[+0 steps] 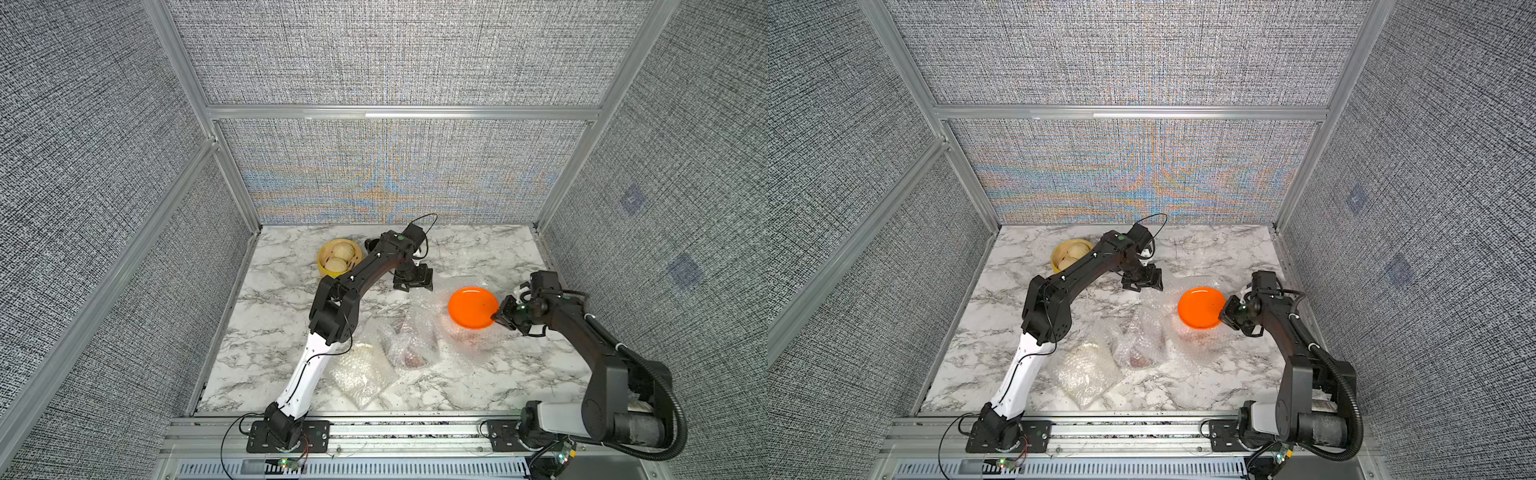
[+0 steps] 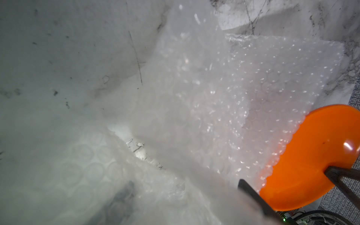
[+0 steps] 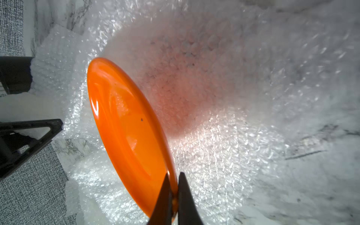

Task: Unpack dinner plates from bubble wrap
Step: Pick up the plate from the bubble wrap, then place the plate at the corner of the board.

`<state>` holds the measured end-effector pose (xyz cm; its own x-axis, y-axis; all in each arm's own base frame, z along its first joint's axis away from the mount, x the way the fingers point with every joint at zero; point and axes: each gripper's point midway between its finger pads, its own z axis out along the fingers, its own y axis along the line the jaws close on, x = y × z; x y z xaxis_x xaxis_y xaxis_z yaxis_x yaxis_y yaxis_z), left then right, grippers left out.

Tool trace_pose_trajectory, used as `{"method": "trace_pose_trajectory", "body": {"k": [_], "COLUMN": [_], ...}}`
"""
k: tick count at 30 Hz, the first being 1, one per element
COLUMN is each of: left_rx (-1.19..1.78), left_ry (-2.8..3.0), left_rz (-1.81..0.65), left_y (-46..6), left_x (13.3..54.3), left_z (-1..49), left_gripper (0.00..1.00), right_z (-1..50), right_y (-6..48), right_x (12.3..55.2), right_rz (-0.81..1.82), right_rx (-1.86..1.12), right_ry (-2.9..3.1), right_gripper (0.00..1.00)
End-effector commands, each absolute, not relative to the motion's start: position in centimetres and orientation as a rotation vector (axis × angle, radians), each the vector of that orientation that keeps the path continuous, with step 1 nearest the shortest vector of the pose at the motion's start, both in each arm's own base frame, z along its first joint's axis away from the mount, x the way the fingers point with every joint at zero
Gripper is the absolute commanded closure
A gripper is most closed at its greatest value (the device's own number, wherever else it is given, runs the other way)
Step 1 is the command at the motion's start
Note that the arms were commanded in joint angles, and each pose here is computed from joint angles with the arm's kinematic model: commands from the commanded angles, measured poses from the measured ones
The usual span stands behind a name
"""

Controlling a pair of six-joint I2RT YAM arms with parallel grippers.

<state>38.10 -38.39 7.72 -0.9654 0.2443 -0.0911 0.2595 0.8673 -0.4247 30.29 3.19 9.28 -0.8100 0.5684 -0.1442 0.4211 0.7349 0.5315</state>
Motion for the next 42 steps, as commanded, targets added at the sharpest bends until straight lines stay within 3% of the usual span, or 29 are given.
{"method": "trace_pose_trajectory", "body": {"k": [1,7,16,25,37,42], "left_rx": [0.431,0.444,0.458,0.445,0.429,0.426], "left_ry": [3.005,3.019,3.037,3.055,3.035,3.040], "left_rz": [-0.680,-0.681,-0.689,-0.700,-0.758,-0.760], "left_y": [-38.1,-38.0,-38.0,-38.1,-39.3,-39.4], "left_x": [38.0,37.6,37.2,37.0,37.9,37.8], "left_z": [7.8,7.6,7.4,7.2,7.6,7.4], "left_gripper": [0.19,0.19,0.19,0.19,0.19,0.19], "right_z": [10.7,12.6,10.4,7.0,4.0,3.3], "right_y": [2.4,-0.4,-4.7,-9.8,-12.0,-11.6], "right_x": [31.3,35.9,42.7,46.6,51.7,53.5], "right_rz": [0.718,0.735,0.740,0.716,0.734,0.755], "right_rx": [0.779,0.846,0.988,1.129,1.221,1.225], "right_ry": [2.598,2.490,2.397,2.334,2.279,2.281], "right_gripper": [0.99,0.99,0.99,0.99,0.96,0.88]}}
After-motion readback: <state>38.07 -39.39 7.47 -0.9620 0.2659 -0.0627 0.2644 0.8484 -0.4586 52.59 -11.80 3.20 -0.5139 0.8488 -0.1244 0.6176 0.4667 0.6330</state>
